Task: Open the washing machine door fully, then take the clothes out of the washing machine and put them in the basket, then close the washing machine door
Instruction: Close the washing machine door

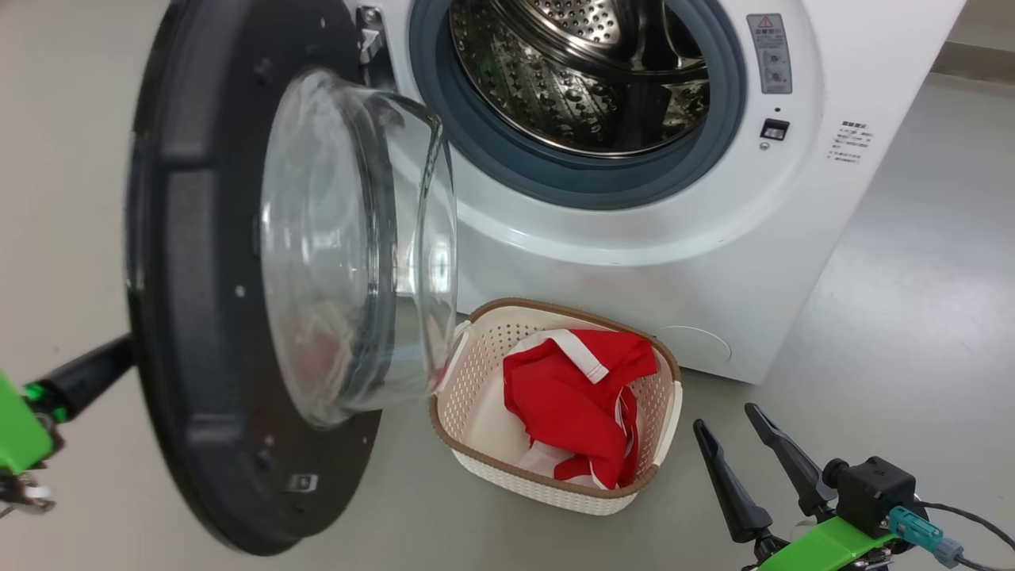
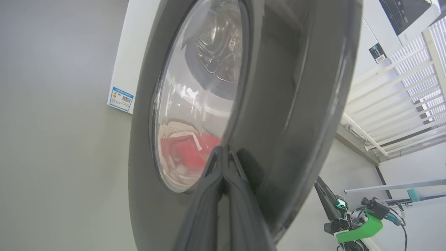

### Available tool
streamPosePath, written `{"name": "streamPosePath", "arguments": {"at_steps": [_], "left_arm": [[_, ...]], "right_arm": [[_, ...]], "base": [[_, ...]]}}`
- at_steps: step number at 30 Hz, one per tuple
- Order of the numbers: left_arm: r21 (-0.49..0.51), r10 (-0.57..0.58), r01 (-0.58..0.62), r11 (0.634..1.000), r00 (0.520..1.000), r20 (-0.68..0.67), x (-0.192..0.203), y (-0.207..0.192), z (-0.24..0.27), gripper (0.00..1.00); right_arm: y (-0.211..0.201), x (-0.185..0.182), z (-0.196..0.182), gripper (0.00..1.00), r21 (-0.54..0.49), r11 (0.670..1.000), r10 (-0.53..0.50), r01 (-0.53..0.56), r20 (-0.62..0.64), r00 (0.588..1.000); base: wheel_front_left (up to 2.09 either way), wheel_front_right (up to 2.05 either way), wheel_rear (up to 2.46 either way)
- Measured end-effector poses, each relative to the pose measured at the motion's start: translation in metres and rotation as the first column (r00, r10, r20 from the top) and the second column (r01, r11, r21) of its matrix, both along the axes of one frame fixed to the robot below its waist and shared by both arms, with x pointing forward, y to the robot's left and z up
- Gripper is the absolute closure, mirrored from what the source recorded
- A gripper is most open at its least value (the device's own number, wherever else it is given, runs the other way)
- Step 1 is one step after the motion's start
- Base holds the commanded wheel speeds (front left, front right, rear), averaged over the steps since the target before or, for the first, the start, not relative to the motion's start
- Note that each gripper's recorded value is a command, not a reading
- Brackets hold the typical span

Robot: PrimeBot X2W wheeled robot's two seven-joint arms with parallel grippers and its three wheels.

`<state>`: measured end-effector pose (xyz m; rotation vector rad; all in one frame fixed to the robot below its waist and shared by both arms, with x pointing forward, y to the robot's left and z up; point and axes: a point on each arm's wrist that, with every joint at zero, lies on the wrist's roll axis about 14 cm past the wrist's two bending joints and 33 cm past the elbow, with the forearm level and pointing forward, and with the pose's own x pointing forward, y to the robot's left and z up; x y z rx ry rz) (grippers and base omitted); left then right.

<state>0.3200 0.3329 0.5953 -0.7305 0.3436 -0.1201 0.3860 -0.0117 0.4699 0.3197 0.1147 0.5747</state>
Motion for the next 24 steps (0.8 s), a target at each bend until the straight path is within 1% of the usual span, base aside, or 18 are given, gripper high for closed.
{"name": "streamPosePath", "arguments": {"at_steps": [9,11,18,20,24], "left_arm": [[0.016,-0.157,0.156,0.988,0.987,0.035,0.017,-0.051,0.007,1.00],[0.015,-0.170,0.169,0.985,0.985,0.043,0.019,-0.057,0.008,1.00],[0.001,-0.249,0.251,0.968,0.961,0.123,0.028,-0.099,0.017,1.00],[0.002,-0.250,0.252,0.968,0.959,0.133,0.030,-0.101,0.018,1.00],[0.006,-0.215,0.216,0.976,0.967,0.134,0.033,-0.093,0.015,1.00]], "right_arm": [[-0.011,0.001,-0.002,0.00,-0.001,0.999,-0.034,0.034,-0.005,0.999],[-0.012,0.002,-0.002,0.00,-0.001,0.999,-0.037,0.037,-0.005,0.999],[-0.019,0.004,-0.001,0.00,0.000,0.998,-0.059,0.059,-0.004,0.998],[-0.019,0.003,-0.001,0.00,0.001,0.998,-0.061,0.061,-0.004,0.998],[-0.021,0.004,-0.001,0.00,0.002,0.998,-0.066,0.066,-0.005,0.998]], "base": [[0.00,0.00,0.00],[0.00,0.00,0.00],[0.00,0.00,0.00],[0.00,0.00,0.00],[0.00,0.00,0.00]]}}
